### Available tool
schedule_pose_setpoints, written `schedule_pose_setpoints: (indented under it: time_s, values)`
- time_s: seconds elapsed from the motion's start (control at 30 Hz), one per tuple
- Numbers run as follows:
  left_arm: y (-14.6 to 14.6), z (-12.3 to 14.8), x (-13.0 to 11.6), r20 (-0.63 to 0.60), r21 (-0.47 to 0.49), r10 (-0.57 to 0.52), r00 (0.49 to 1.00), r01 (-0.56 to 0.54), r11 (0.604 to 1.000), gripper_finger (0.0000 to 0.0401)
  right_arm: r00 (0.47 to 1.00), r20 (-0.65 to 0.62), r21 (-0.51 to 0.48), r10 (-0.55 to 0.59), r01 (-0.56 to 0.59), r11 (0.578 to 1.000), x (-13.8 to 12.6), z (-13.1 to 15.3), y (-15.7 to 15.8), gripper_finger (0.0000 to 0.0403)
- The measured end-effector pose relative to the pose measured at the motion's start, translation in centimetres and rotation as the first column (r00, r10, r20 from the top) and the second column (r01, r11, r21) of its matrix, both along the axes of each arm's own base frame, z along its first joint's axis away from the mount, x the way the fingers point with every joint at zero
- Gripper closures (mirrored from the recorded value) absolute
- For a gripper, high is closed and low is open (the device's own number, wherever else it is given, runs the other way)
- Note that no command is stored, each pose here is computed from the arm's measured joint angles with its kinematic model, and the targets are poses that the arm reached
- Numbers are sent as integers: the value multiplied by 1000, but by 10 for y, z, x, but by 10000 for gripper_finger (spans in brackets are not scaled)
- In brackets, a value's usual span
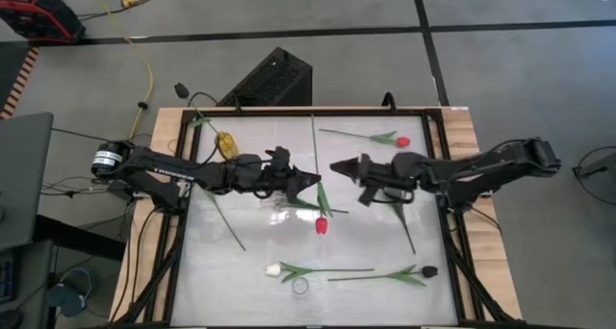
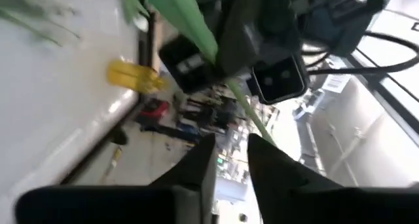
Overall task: Sort flowers into vase by color
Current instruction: Put the bottom red tulip into the yellow vase
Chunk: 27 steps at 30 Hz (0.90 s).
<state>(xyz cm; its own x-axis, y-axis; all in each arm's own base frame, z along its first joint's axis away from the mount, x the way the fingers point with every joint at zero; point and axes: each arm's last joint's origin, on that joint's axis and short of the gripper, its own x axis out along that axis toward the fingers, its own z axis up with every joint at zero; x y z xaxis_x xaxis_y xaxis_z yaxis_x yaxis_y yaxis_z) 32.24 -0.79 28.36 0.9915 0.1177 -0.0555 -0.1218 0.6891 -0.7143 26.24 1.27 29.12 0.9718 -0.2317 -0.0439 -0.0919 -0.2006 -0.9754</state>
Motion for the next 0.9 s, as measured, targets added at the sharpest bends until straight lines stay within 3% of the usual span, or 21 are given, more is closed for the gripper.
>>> schedule_pose_setpoints:
  time_s: [0.23, 0.47, 0.63, 0.83, 0.9]
  values:
    - [-3, -2, 0, -19, 0, -8, 1000, 8, 1000, 401, 998, 56, -132, -15, 22, 991, 24, -4, -4, 219]
    - [-1, -6, 0, -60, -2, -16, 998, 15, 1000, 401, 998, 65, -189, 9, 4, 982, 40, -19, -3, 217]
    - [-1, -7, 0, -66, -2, -19, 998, 19, 1000, 401, 999, 45, -239, 5, 6, 971, 48, -30, -2, 251]
    - [0, -9, 0, -87, 5, 2, 996, -1, 1000, 397, 999, 12, -217, -31, 33, 976, 49, -35, -3, 370]
    - [2, -9, -1, -93, 26, 14, 996, -12, 1000, 389, 998, -7, -202, -65, 62, 977, 47, -35, -3, 377]
